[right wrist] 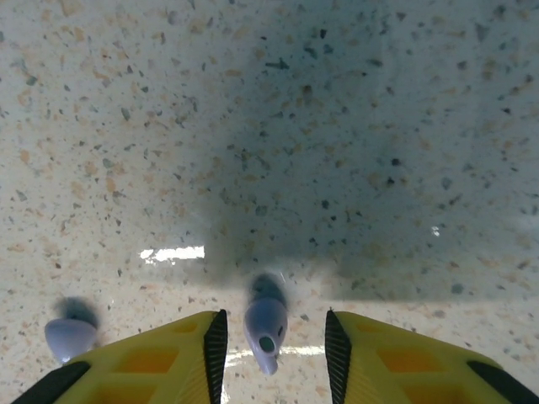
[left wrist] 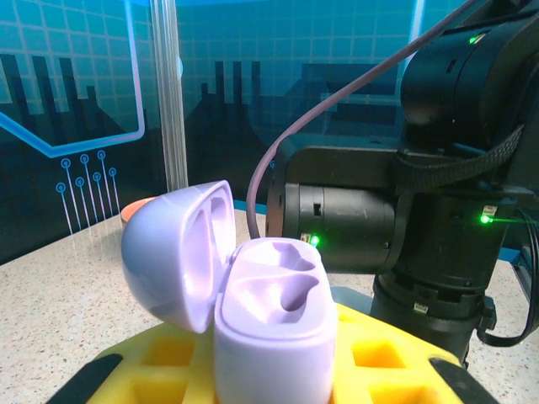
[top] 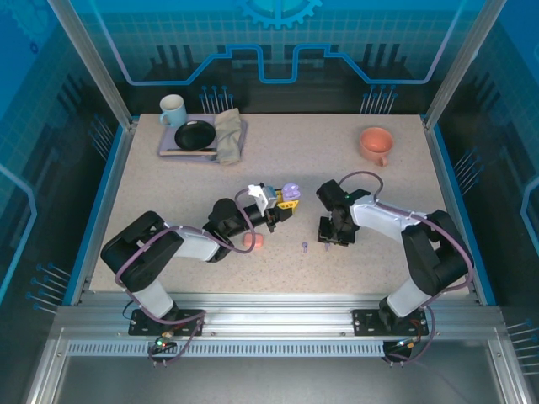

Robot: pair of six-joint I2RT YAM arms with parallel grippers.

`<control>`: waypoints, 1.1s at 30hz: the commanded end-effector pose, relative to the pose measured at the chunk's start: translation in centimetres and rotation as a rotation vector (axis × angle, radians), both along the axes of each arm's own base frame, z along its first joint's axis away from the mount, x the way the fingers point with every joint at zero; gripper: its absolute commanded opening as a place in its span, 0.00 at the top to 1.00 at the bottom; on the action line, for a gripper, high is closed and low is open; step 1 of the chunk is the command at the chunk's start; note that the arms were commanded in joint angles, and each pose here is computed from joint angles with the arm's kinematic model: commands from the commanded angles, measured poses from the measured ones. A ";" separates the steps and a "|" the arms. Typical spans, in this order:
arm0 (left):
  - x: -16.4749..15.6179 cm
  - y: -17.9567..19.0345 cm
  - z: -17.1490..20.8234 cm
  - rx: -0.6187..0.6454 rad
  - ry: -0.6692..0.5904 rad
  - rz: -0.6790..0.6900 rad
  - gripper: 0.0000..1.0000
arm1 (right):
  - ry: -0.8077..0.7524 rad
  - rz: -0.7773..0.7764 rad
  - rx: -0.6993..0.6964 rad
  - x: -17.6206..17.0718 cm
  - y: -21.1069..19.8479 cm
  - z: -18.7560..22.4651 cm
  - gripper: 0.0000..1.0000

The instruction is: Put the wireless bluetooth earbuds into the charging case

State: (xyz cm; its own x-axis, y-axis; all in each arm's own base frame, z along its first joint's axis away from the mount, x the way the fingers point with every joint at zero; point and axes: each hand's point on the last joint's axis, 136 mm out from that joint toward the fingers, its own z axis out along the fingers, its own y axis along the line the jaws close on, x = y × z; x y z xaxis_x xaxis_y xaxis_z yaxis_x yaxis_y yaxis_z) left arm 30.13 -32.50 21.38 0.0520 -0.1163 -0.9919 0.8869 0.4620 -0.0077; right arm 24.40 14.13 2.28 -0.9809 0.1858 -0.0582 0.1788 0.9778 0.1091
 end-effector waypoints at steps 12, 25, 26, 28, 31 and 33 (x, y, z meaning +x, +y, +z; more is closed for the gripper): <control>-0.6 0.1 2.2 -0.031 -0.038 -0.037 1.00 | 0.037 0.031 -0.015 -1.1 0.0 -2.1 0.66; -0.6 -0.1 2.2 -0.028 -0.024 -0.047 1.00 | 0.033 0.028 0.002 -1.5 0.0 -2.2 0.79; -0.7 -0.1 2.3 -0.028 -0.025 -0.049 1.00 | 0.031 0.027 0.004 -1.4 0.1 -2.2 0.80; -0.7 -0.1 2.2 -0.027 -0.021 -0.051 1.00 | 0.031 0.025 0.008 -1.4 0.1 -2.1 0.83; -0.7 -0.1 2.2 -0.027 -0.017 -0.054 1.00 | 0.023 0.023 0.014 -1.3 0.1 -1.9 0.87; -0.7 -0.1 2.2 -0.027 -0.015 -0.054 1.00 | 0.019 0.020 0.016 -1.3 0.1 -1.8 0.89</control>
